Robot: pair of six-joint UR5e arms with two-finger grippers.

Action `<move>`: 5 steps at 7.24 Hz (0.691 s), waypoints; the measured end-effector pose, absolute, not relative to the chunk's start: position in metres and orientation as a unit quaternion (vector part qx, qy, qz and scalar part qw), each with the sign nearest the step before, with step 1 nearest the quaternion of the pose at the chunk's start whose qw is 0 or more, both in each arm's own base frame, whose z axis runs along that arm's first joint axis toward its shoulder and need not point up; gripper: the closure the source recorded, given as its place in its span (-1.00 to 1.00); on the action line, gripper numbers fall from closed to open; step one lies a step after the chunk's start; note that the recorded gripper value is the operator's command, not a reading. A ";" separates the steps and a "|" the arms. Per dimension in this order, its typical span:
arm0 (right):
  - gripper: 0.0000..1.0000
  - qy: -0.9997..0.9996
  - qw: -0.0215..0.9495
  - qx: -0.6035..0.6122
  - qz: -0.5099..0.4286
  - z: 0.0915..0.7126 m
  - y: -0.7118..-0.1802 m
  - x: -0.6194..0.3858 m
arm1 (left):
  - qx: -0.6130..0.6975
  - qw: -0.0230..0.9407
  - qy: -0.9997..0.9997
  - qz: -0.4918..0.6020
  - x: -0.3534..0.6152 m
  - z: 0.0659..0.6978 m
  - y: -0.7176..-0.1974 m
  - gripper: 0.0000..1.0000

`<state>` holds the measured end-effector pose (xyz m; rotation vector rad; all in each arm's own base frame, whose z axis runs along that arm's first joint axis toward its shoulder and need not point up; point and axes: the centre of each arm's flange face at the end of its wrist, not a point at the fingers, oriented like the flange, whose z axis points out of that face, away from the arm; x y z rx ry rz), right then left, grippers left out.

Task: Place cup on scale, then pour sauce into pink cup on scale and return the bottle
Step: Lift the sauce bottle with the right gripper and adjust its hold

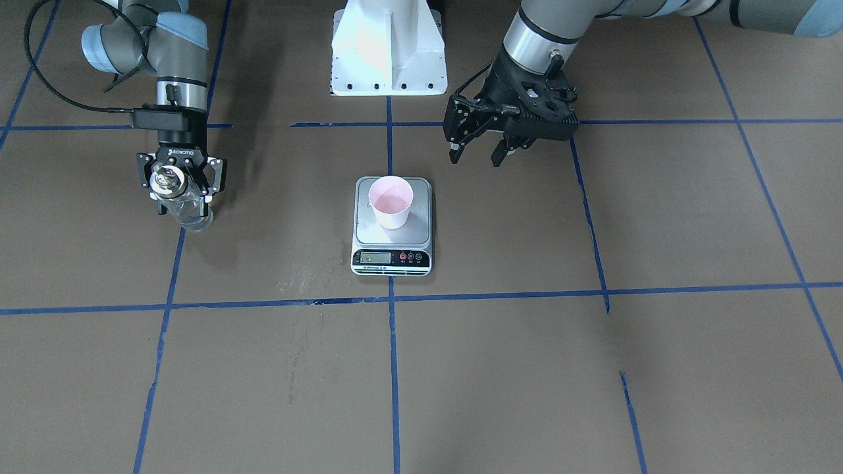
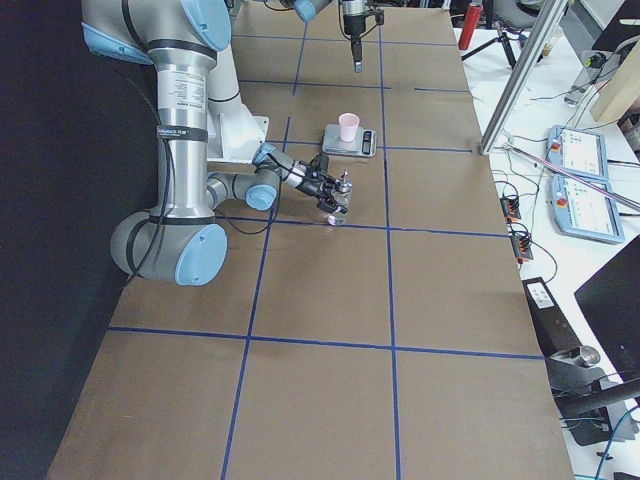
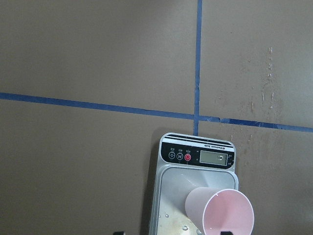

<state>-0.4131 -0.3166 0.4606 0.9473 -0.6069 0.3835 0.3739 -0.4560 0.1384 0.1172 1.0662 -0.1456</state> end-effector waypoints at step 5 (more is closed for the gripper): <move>1.00 -0.281 0.816 0.490 0.121 0.416 -0.320 -0.411 | 0.055 0.857 0.507 -0.069 0.371 0.136 -0.453 -0.46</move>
